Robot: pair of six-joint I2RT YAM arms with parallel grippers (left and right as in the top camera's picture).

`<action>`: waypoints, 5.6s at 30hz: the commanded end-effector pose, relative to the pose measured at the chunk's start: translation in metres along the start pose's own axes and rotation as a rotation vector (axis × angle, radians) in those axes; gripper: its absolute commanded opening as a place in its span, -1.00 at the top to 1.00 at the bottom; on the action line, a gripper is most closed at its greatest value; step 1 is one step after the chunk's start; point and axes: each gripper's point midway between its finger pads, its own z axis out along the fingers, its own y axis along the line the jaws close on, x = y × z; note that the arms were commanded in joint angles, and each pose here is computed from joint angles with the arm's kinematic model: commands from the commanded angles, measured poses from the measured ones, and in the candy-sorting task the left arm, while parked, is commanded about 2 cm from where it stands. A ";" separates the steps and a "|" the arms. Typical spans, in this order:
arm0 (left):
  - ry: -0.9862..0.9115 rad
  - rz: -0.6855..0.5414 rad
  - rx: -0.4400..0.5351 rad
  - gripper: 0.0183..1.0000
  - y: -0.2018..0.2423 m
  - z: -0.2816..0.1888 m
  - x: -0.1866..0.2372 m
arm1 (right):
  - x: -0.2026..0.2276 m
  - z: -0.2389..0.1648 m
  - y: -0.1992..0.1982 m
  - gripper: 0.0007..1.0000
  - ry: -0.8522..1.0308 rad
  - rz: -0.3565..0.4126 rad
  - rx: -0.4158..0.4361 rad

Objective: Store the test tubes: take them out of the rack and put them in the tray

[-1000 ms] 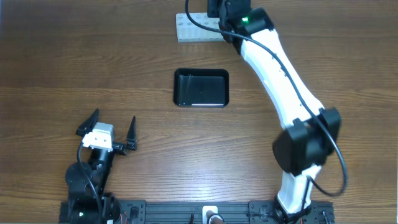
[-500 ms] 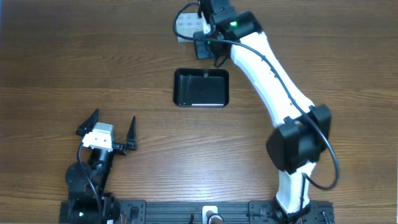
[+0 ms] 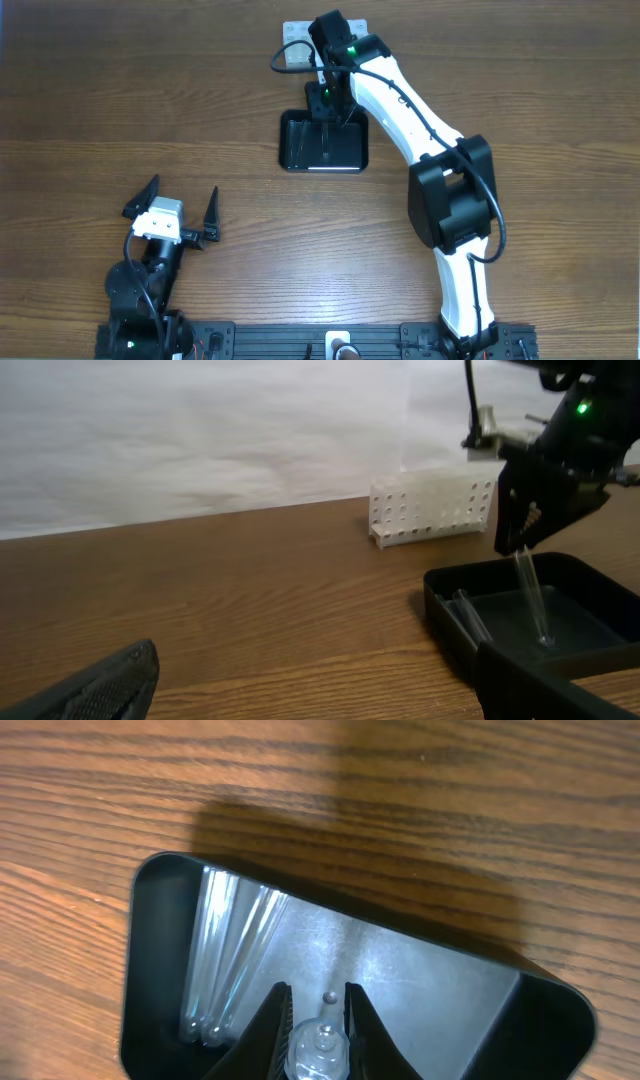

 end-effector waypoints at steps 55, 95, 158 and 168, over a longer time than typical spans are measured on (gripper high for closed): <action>-0.003 0.010 0.009 -1.00 -0.001 0.000 0.001 | 0.084 -0.293 -0.157 -0.98 -1.020 0.080 0.401; -0.003 0.010 0.009 -1.00 -0.001 0.000 0.001 | 0.216 -0.216 -0.189 -0.98 -1.426 0.124 0.569; -0.003 0.010 0.009 -1.00 -0.001 0.000 0.001 | 0.221 -0.189 -0.194 -0.98 -1.307 0.129 0.568; -0.003 0.010 0.009 -1.00 -0.001 0.000 0.001 | 0.221 -0.189 -0.194 -0.98 -1.307 0.129 0.568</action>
